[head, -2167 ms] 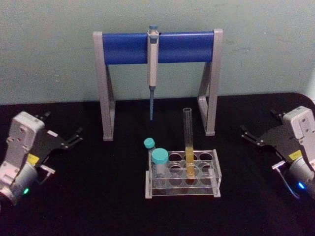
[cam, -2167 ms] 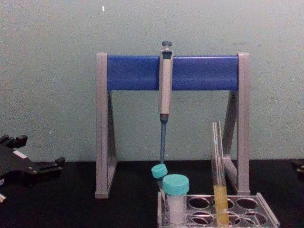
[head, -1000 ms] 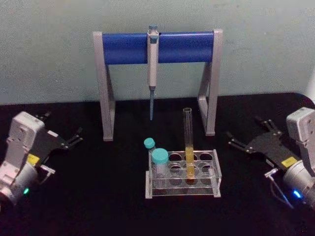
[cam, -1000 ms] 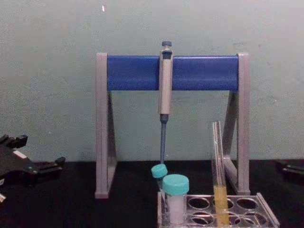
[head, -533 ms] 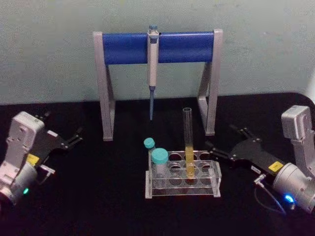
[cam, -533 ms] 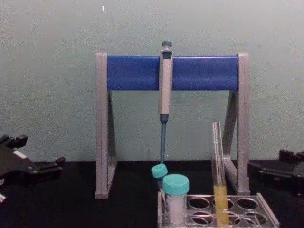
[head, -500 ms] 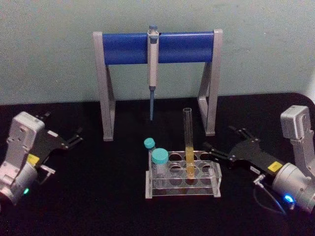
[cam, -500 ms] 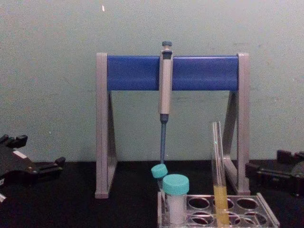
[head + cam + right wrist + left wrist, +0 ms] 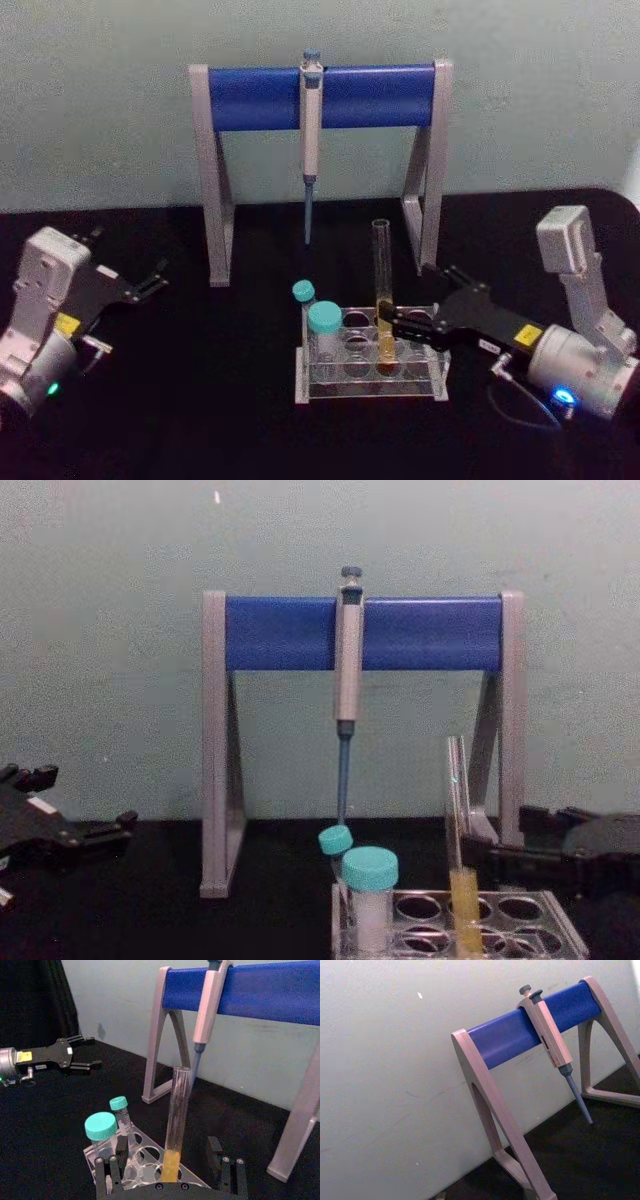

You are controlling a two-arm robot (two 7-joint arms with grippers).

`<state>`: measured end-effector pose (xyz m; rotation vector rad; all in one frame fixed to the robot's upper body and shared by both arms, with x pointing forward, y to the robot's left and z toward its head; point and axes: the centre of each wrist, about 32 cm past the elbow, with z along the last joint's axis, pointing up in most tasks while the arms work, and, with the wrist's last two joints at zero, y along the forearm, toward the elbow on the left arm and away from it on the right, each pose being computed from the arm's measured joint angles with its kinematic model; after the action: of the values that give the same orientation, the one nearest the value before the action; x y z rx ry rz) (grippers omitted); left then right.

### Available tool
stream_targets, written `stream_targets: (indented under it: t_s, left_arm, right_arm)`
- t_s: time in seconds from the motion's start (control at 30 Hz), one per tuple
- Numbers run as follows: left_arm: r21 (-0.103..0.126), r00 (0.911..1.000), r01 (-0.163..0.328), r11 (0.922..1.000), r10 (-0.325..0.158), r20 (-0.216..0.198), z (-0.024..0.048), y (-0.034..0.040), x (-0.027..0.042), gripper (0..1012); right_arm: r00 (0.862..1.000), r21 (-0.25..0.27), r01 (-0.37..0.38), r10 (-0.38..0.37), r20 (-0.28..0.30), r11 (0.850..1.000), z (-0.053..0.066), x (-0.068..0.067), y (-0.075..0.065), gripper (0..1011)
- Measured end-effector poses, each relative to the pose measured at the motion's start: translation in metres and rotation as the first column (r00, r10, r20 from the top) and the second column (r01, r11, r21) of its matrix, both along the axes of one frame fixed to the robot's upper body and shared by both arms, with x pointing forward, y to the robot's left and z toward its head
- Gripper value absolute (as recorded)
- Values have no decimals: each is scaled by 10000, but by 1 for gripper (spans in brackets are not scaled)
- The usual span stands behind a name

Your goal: Pick up the test tube from the test tube rack, shake it, then place it back into the test tube rack.

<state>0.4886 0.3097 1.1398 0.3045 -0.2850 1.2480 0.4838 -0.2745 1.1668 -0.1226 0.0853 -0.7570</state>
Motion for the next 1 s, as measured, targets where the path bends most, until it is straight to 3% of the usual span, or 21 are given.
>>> stream_targets:
  t_s: [0.47, 1.0]
  left_arm:
    - [0, 10000, 0, 10000, 0, 0, 0, 0, 0, 1010]
    - [0, 10000, 0, 10000, 0, 0, 0, 0, 0, 1010]
  right_arm:
    - [9990, -125, -401, 398, -217, 9991, -17, 294, 122, 1000]
    - [9983, -262, -562, 557, -197, 9981, 35, 490, 140, 1000]
